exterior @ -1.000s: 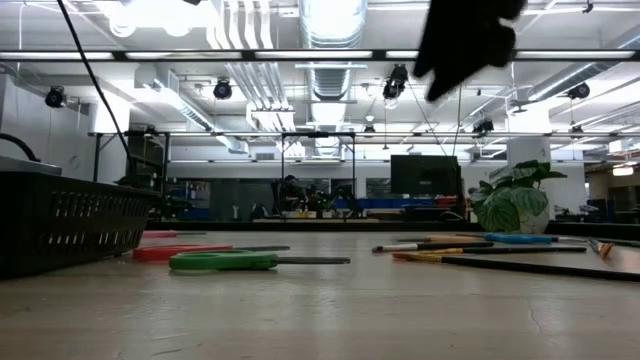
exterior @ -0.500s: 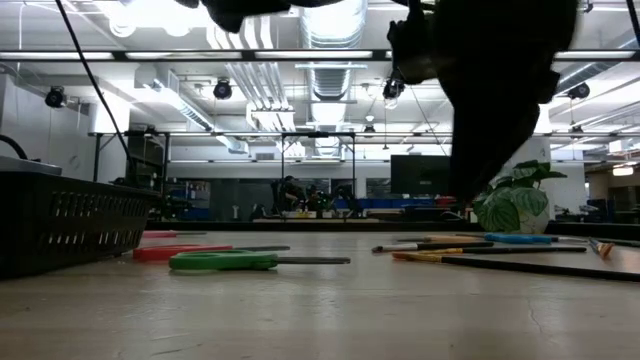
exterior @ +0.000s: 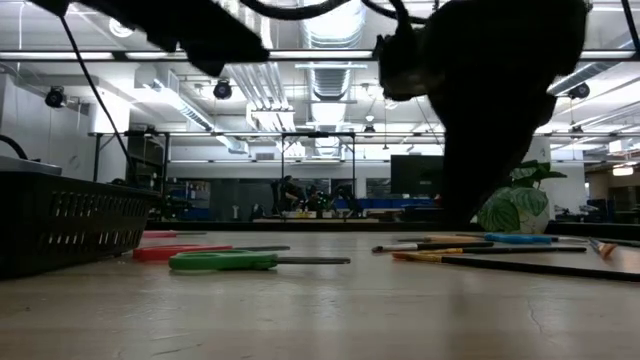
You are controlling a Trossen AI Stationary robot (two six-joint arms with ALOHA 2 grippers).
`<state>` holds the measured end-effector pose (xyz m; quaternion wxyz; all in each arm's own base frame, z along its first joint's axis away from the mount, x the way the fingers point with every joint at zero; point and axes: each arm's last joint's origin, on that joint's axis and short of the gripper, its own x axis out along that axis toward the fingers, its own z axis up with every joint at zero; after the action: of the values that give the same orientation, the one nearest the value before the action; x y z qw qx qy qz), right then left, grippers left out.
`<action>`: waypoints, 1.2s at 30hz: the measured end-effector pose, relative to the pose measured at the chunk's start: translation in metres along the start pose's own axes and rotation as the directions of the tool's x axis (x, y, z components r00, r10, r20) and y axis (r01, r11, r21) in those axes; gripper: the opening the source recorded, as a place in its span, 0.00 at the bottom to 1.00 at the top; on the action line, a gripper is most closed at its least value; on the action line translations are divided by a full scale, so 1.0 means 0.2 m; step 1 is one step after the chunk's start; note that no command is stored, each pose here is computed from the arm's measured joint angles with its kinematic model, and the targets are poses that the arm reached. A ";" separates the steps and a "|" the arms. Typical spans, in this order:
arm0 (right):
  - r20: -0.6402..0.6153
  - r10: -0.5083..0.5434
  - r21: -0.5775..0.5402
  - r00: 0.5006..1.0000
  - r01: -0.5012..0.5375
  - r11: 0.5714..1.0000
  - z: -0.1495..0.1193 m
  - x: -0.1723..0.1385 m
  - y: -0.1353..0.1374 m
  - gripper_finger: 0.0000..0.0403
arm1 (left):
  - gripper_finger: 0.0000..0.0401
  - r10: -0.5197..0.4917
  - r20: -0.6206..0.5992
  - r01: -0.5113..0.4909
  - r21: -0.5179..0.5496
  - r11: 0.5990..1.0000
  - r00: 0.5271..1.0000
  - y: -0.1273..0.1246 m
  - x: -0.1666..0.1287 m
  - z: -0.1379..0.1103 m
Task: Pick & Place Paint Supplies
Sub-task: Put the gold paint brush into the transparent bin
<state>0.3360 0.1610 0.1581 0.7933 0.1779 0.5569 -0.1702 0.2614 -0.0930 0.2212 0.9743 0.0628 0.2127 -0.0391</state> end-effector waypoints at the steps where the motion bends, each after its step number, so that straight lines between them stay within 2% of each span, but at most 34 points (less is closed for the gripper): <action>1: -0.002 -0.003 0.000 1.000 0.003 1.000 0.00 0.01 0.00 0.63 | 0.33 0.001 -0.008 -0.001 -0.007 1.000 1.000 0.00 0.00 -0.02; 6: -0.044 -0.058 -0.008 0.997 0.058 0.998 -0.02 0.10 -0.01 0.63 | 0.33 0.001 -0.036 -0.002 -0.024 1.000 0.999 0.00 0.00 -0.08; 11: -0.052 -0.069 -0.007 0.996 0.068 0.998 -0.02 0.14 -0.01 0.63 | 0.33 0.001 -0.037 -0.002 -0.029 1.000 0.999 0.00 0.00 -0.09; 21: -0.050 -0.062 0.001 0.997 0.062 0.998 -0.02 0.12 -0.01 0.61 | 0.33 0.000 -0.019 -0.001 -0.034 0.999 1.000 0.00 0.00 -0.08; 25: -0.049 -0.061 -0.001 0.997 0.061 0.998 -0.02 0.12 -0.01 0.49 | 0.33 0.000 -0.019 -0.001 -0.032 0.999 1.000 0.00 0.00 -0.08; 36: -0.048 -0.067 -0.004 0.997 0.067 0.998 -0.02 0.13 -0.01 0.05 | 0.33 0.000 -0.019 -0.001 -0.032 0.999 1.000 0.00 0.00 -0.08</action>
<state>0.3404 0.1584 0.1330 0.7736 0.1621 0.5818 -0.1916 0.2551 -0.0908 0.2066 0.9731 0.0477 0.2226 -0.0349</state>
